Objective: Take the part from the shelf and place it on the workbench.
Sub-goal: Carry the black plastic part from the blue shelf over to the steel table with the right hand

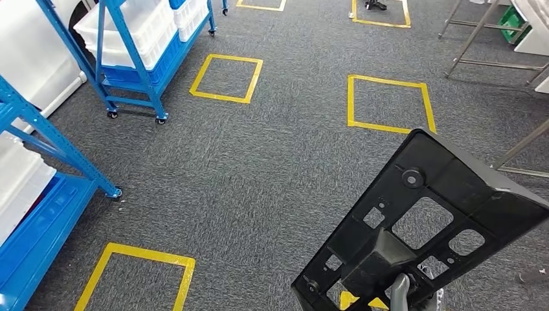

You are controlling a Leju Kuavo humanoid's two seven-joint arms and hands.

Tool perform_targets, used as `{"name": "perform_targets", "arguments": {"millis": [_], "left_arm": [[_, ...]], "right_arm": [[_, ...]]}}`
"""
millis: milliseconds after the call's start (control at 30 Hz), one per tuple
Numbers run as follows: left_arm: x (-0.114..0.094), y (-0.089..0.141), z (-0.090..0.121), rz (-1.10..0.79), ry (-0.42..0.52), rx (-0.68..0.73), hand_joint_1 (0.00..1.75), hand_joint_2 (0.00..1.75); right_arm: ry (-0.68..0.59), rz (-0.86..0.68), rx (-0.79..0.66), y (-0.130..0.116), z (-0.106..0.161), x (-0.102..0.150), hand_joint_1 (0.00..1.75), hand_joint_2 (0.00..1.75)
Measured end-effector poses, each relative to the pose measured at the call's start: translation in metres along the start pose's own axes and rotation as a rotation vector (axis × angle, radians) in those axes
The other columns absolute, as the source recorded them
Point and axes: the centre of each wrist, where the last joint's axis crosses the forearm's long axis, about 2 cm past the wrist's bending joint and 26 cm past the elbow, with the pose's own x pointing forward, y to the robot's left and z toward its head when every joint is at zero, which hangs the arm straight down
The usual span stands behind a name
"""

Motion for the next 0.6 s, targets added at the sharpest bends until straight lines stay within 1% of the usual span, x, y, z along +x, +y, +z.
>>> {"name": "perform_targets", "arguments": {"millis": [167, 233, 333, 367, 400, 433, 500, 533, 600], "left_arm": [[0.008, -0.001, -0.001, -0.144, -0.017, 0.033, 0.0, 1.75], [0.013, 0.001, -0.002, -0.262, -0.014, 0.063, 0.0, 1.75], [0.02, 0.008, -0.003, -0.502, -0.001, 0.145, 0.0, 1.75], [0.023, 0.012, -0.004, -0.576, -0.021, 0.193, 0.0, 1.75], [0.026, 0.015, -0.004, -0.634, -0.065, 0.251, 0.0, 1.75], [0.03, 0.019, -0.004, -0.666, -0.133, 0.303, 0.0, 1.75], [0.04, 0.023, -0.005, -0.626, -0.244, 0.339, 0.0, 1.75], [0.044, 0.024, -0.006, -0.575, -0.267, 0.32, 0.0, 1.75], [0.047, 0.025, -0.007, -0.48, -0.266, 0.262, 0.0, 1.75]], "right_arm": [[0.016, 0.008, 0.005, 0.0, -0.001, -0.001, 1.75, 1.75], [0.022, 0.012, 0.005, 0.0, -0.001, -0.001, 1.75, 1.75], [0.032, 0.018, 0.011, 0.001, -0.004, -0.002, 1.75, 1.75], [0.035, 0.021, 0.01, 0.001, -0.004, -0.003, 1.75, 1.75], [0.038, 0.025, 0.006, 0.001, -0.004, -0.003, 1.75, 1.75], [0.04, 0.027, 0.001, 0.001, -0.004, -0.003, 1.75, 1.75], [0.04, 0.027, -0.004, 0.001, -0.003, -0.003, 1.75, 1.75], [0.04, 0.024, -0.002, 0.001, -0.003, -0.003, 1.75, 1.75], [0.04, 0.019, 0.004, 0.001, -0.003, -0.003, 1.75, 1.75]]}}
